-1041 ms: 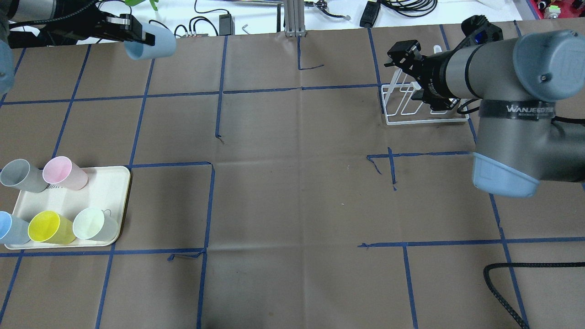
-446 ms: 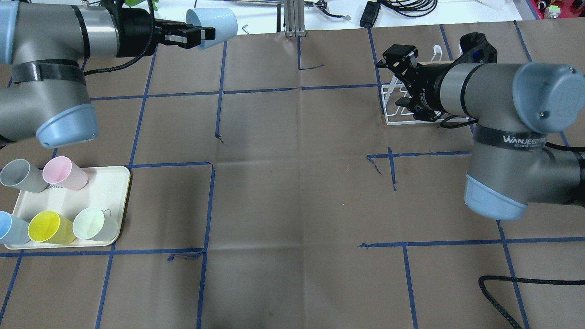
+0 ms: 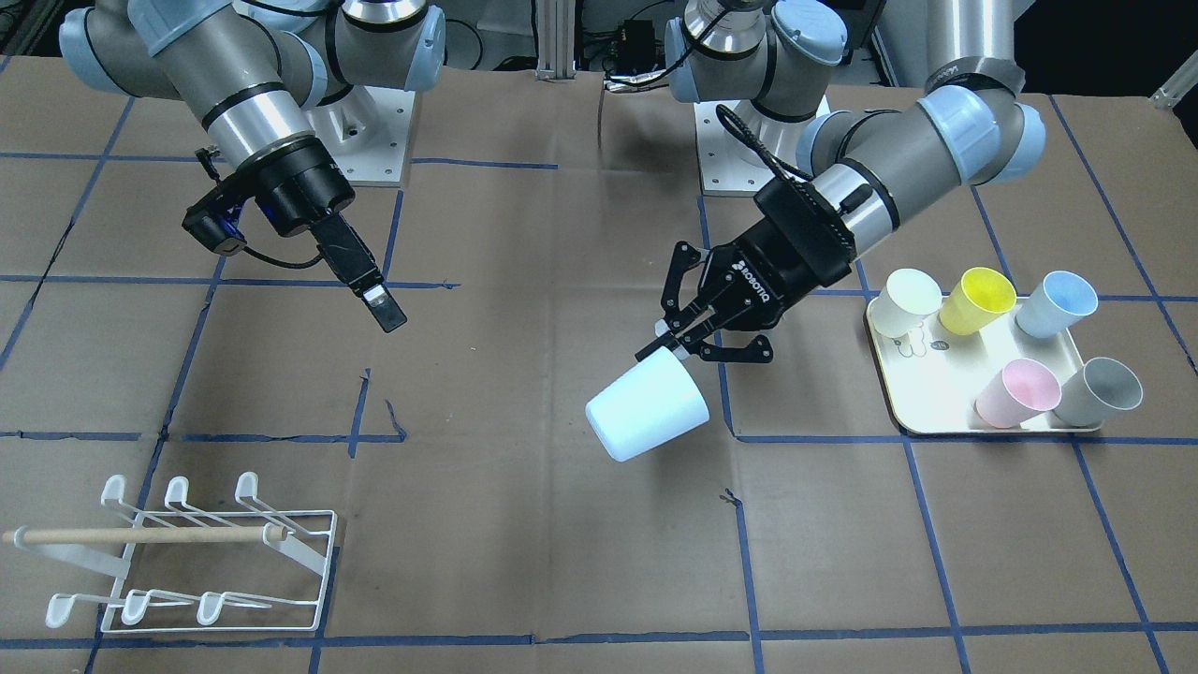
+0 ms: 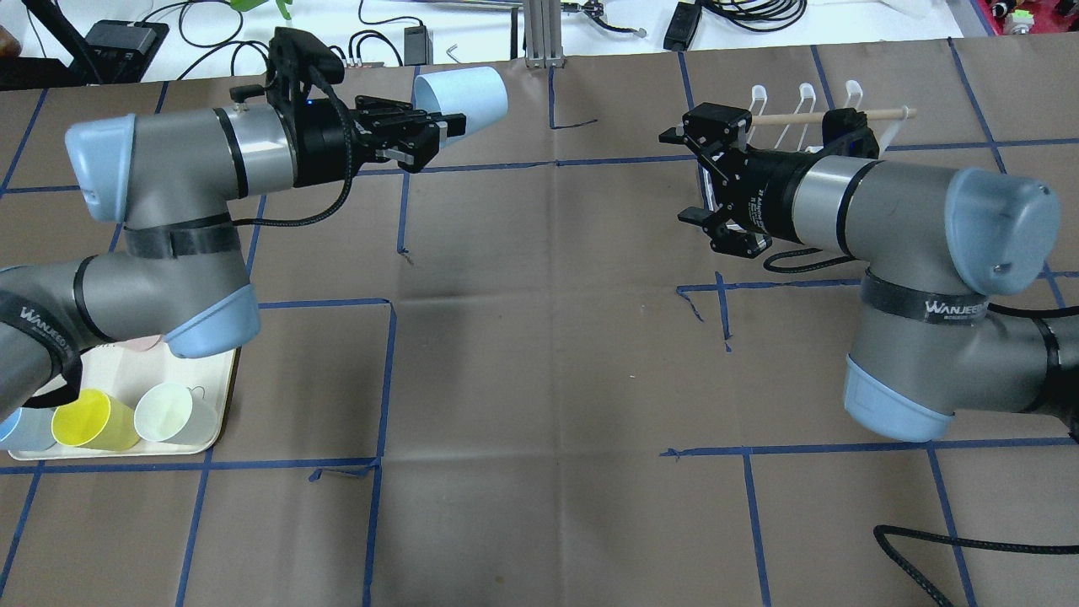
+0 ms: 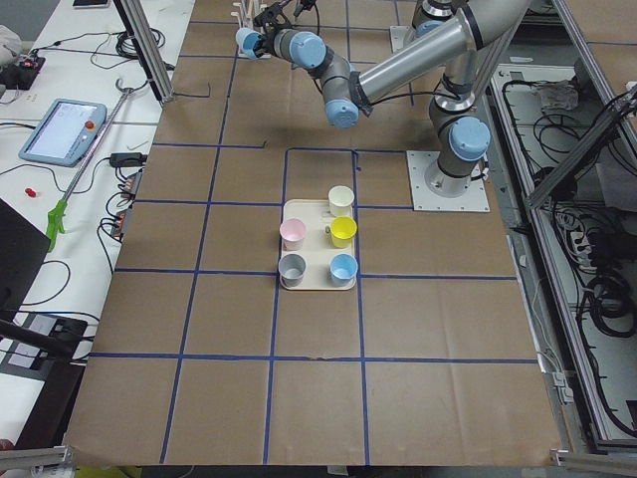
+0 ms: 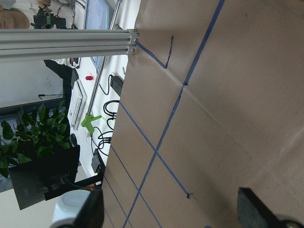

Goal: Transfer IKEA cup to right arm and place on rack

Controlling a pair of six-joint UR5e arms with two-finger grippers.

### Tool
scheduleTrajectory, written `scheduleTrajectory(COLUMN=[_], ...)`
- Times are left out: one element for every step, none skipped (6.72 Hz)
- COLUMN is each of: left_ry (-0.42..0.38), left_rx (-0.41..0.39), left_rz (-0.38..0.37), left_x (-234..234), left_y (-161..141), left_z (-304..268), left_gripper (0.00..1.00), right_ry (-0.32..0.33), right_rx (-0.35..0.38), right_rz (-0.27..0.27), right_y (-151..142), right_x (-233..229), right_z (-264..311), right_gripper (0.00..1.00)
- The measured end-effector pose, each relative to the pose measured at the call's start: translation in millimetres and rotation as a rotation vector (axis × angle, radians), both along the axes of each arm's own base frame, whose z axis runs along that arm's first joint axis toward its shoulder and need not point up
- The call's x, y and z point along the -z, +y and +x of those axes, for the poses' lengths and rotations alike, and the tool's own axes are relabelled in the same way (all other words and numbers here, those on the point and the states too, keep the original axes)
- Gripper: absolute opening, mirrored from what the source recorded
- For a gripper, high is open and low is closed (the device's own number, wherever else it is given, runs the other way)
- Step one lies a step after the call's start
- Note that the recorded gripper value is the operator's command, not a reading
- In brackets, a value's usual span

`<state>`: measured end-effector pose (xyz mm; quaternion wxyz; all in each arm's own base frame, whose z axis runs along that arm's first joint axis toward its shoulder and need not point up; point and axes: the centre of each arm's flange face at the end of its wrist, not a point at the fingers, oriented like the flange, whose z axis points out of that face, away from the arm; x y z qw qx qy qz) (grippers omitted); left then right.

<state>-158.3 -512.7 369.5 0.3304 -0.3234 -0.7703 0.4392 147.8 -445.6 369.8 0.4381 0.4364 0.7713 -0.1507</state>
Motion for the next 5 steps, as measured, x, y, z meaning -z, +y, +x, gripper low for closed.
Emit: scheduleTrajectory(left_ry=[0.005,0.012,0.029,0.052,0.075], left_rx=[0.02,0.028,0.017,0.0,-0.011], left_rz=[-0.032,-0.054,-0.061,-0.058,-0.062], left_x=[11.1,20.2,23.5,25.7,28.1], left_y=[15.8,28.7,35.6,38.1,39.7], left_z=[-11.0,-18.2,-21.2,-22.8,-25.7], left_gripper=[0.0,0.0,0.0,0.0,0.0], right_ry=[-0.061,-0.101,-0.114,-0.117,-0.113], right_rx=[0.017,0.028,0.031,0.03,0.024], right_rz=[0.037,0.052,0.04,0.03,0.014], right_y=[8.6,24.6,36.8,40.8,40.2], right_x=[2.5,7.3,10.4,11.5,8.0], right_z=[2.9,5.7,7.3,8.0,8.9], right_gripper=[1.0,1.0,1.0,1.0,1.0])
